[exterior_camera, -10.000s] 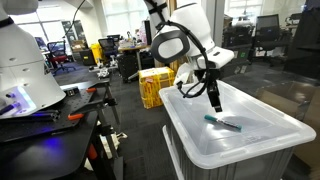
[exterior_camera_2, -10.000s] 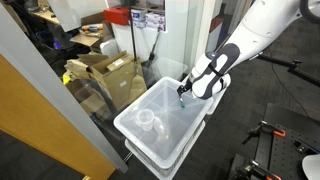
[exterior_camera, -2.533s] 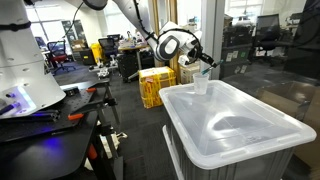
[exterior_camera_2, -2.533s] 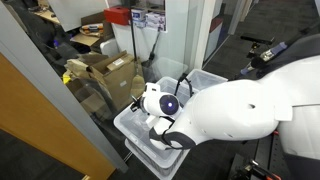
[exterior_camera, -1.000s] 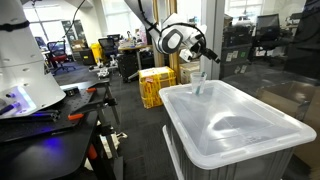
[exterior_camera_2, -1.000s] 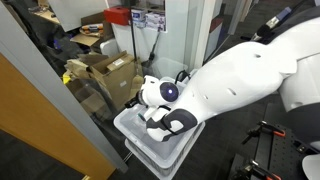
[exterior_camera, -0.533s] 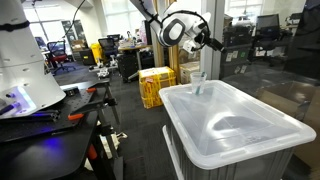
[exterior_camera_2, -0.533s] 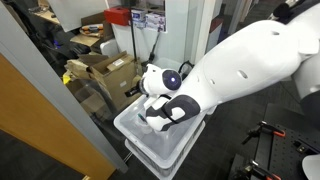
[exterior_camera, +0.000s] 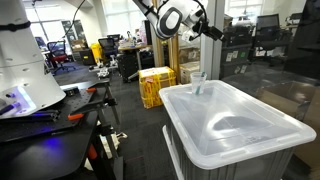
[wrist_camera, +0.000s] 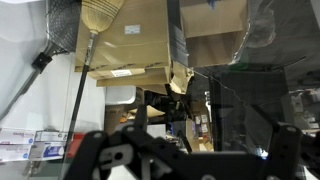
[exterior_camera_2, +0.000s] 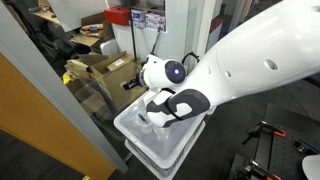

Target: Put the marker in the cup

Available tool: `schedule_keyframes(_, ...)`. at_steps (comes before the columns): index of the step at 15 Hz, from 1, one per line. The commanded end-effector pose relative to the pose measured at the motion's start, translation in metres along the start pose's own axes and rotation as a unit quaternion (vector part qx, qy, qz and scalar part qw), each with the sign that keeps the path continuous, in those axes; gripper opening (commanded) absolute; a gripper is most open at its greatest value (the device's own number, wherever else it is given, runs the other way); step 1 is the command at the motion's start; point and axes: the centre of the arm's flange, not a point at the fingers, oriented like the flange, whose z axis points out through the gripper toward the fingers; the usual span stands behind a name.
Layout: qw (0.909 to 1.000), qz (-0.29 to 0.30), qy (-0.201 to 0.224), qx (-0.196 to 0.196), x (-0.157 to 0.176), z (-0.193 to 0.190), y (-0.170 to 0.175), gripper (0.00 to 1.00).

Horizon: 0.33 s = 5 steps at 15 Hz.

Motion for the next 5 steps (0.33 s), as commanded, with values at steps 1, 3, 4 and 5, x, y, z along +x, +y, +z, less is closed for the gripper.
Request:
schedule_keyframes(1,1.0,0.002,0.0,0.0,0.0004,-0.0009,-0.0001,1.0)
schedule_keyframes(3,1.0,0.003,-0.001,0.0,-0.0008,-0.0012,0.0003,1.0)
schedule_keyframes(4,1.0,0.002,-0.002,-0.001,-0.0014,-0.0012,0.0007,1.0)
schedule_keyframes(5,1.0,0.002,-0.002,-0.001,-0.0019,-0.0011,0.0011,1.0)
